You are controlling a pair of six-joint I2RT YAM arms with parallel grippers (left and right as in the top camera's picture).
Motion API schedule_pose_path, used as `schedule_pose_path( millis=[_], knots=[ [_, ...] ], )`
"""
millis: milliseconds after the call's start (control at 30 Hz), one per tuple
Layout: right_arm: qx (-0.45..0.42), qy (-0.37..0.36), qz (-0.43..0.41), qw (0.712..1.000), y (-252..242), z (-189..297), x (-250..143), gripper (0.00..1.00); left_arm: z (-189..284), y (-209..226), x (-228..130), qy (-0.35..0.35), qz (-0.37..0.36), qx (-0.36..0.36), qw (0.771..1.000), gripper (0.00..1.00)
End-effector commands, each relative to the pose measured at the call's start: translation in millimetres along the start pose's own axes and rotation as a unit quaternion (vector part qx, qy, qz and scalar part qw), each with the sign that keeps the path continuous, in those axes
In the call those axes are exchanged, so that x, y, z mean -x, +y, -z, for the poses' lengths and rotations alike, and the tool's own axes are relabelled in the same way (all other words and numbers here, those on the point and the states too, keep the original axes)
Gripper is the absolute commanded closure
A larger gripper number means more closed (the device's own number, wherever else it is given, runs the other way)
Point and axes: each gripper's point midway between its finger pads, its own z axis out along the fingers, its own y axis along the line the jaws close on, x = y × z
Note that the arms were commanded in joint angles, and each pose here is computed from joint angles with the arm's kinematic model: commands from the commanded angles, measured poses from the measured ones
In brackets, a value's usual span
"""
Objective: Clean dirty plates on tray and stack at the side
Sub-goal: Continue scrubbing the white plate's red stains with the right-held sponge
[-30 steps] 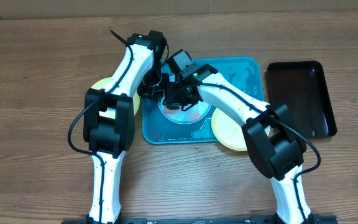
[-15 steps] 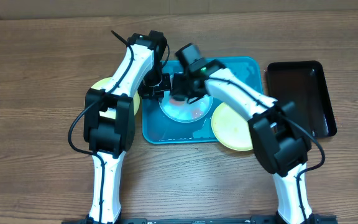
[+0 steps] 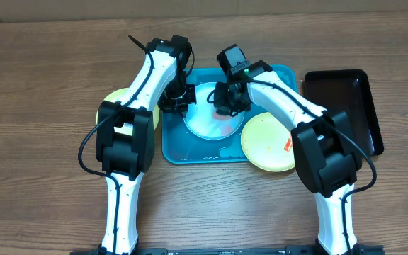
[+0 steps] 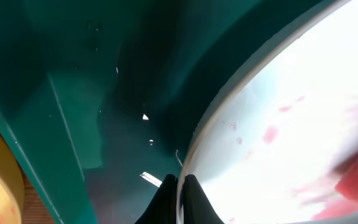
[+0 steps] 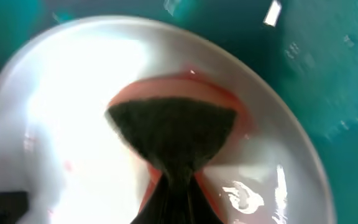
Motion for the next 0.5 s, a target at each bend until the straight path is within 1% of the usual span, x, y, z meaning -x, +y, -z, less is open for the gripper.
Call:
schedule_pose_path(
  millis=[0, 100, 233, 367, 467],
  knots=[
    [-0.025, -0.001, 0.012, 1.000, -8.0, 7.5, -0.8, 0.96, 8.0, -4.3, -3.3, -0.005, -0.017, -0.006, 1.000, 0.96],
    [-0.032, 0.025, 0.016, 0.999, -12.1, 7.9, -13.2, 0.96, 8.1, -4.8, -2.4, -0.007, -0.017, -0.007, 1.000, 0.96],
    [0.050, 0.070, 0.075, 0.993, 22.3, 8.6, -34.7, 0.96, 8.2, -6.6, 1.7, -0.016, -0.019, -0.010, 1.000, 0.96],
    [0.090, 0.078, 0.089, 0.989, 44.8, 9.6, -42.8, 0.96, 8.4, -7.8, 5.2, -0.023, -0.020, -0.013, 0.999, 0.96],
    [0.109, 0.080, 0.092, 0.986, 51.8, 11.3, -43.2, 0.96, 9.0, -7.0, 8.6, -0.028, -0.020, -0.015, 0.999, 0.96]
  ],
)
